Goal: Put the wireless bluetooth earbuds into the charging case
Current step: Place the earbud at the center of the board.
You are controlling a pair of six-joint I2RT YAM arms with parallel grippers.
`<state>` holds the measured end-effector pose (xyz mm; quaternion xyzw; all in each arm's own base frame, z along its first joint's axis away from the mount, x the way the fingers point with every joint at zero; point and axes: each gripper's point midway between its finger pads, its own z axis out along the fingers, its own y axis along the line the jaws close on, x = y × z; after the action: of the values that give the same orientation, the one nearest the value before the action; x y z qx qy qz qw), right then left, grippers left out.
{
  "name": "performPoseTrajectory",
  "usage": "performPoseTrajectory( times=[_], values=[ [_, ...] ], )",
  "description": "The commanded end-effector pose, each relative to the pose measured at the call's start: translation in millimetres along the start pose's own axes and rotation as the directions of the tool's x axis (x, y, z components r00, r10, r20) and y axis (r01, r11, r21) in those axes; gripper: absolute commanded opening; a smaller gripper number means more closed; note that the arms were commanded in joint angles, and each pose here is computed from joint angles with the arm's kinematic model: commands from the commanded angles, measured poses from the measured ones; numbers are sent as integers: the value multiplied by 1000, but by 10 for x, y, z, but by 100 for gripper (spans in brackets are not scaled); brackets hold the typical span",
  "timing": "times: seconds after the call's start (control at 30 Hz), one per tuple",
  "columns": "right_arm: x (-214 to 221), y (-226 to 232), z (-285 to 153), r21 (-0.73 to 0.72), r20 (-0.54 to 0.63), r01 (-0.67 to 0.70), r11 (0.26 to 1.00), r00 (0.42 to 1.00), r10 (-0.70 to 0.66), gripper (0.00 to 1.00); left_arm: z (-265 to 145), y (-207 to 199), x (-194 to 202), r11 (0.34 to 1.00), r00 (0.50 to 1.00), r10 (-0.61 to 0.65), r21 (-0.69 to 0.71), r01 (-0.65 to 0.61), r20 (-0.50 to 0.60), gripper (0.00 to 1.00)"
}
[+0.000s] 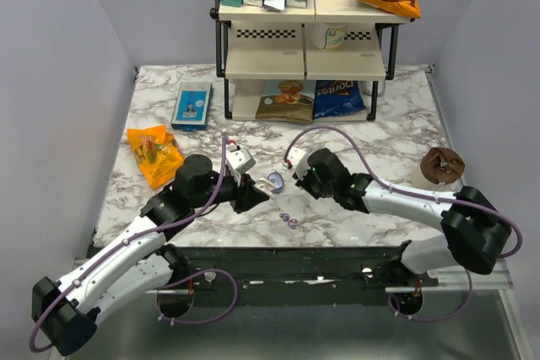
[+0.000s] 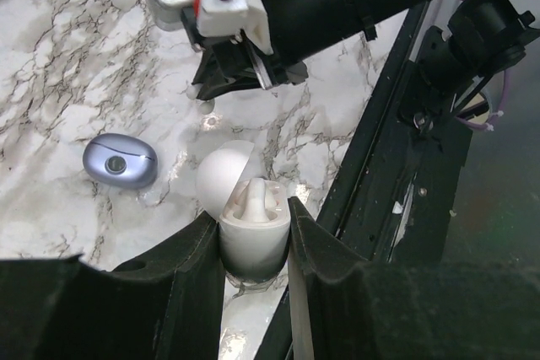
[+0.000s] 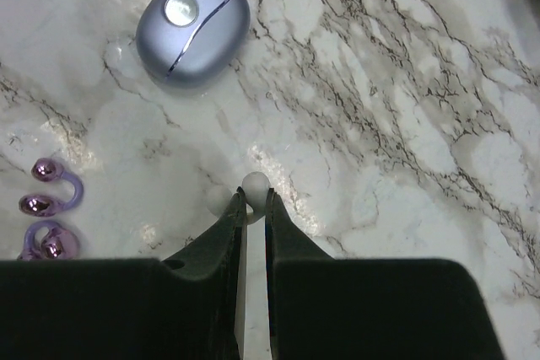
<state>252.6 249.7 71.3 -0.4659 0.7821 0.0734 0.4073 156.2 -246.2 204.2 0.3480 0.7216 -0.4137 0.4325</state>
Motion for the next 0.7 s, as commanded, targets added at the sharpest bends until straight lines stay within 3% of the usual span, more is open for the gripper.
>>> performPoseTrajectory(
  times=[0.0,0.33,0.67],
  values=[
    [-397,-122,112,-39,92,-100,994,990,104,1,17,0,-54,1000,1000,6,-1,-6,6,0],
    [-233,43,416,-137,-60,-137,981,990,130,1,18,-5,-54,1000,1000,-4,0,4,13,0],
    [-86,54,573,-144,-170,-194,970,971,169,4,42,14,-51,1000,1000,-3,-3,3,4,0]
  ],
)
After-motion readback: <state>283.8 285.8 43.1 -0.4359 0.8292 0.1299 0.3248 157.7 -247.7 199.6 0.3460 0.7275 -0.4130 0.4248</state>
